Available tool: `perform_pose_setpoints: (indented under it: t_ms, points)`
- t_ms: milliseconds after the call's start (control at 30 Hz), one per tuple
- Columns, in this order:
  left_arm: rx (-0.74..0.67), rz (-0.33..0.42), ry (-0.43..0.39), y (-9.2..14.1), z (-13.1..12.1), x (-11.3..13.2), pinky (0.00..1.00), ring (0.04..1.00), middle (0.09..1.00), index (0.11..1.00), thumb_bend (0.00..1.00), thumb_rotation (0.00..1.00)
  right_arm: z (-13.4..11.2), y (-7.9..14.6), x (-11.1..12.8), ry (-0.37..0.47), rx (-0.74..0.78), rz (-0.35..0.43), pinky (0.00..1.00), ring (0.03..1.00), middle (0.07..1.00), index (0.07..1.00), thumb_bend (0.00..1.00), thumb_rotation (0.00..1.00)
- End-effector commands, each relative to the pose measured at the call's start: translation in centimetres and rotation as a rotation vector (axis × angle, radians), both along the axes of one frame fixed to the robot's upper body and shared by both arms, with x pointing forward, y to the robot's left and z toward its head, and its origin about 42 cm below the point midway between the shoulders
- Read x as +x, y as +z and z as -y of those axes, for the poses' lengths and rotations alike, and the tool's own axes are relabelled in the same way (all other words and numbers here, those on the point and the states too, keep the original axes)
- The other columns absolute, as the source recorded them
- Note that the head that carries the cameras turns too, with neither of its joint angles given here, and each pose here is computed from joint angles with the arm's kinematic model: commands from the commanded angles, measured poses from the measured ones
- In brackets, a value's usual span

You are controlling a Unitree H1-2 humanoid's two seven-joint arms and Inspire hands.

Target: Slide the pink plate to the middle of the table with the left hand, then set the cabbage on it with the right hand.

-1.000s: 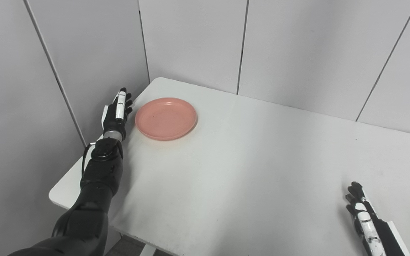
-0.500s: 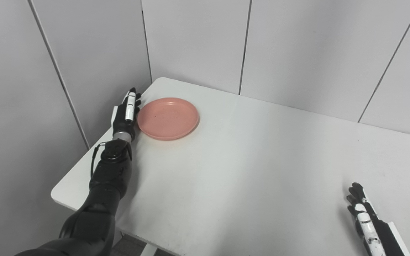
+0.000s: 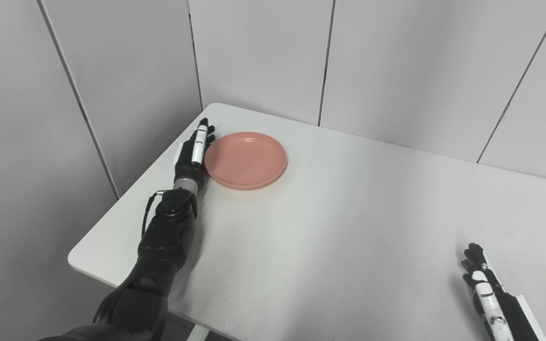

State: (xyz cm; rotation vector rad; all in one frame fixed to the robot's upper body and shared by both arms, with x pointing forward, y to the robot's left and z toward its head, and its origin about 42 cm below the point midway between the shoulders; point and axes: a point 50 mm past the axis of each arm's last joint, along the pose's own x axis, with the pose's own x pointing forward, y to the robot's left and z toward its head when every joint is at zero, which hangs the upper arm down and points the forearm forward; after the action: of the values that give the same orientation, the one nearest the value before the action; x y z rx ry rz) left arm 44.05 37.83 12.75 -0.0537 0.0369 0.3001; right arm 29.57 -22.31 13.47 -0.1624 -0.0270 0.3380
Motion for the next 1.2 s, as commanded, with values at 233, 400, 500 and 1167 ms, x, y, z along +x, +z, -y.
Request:
perform_pose_setpoints:
  t_ms: [233,400,500,1167]
  points:
    - [-0.055,-0.06,-0.149,-0.7,4.8,0.9,0.93,0.928,0.912,0.906,0.38,1.0,-0.7,0.4,0.1,0.016,-0.008,0.013,1.0,1.0,1.0,1.0,0.11,1.0]
    - [-0.083,-0.059,-0.179,-1.1,5.6,0.9,0.92,0.93,0.92,0.913,0.37,1.0,-0.9,0.3,0.1,0.018,-0.014,0.004,1.0,1.0,1.0,1.0,0.16,1.0]
    - [-0.114,-0.053,-0.204,-1.2,6.3,0.9,0.94,0.935,0.922,0.912,0.37,1.0,-1.1,0.1,0.1,0.014,-0.02,0.005,1.0,1.0,1.0,1.0,0.19,1.0]
    - [-0.087,-0.085,-0.447,-1.0,13.4,-1.1,0.96,0.94,0.934,0.918,0.34,1.0,-2.0,-0.3,0.3,0.009,-0.043,0.009,1.0,1.0,1.0,1.0,0.28,1.0]
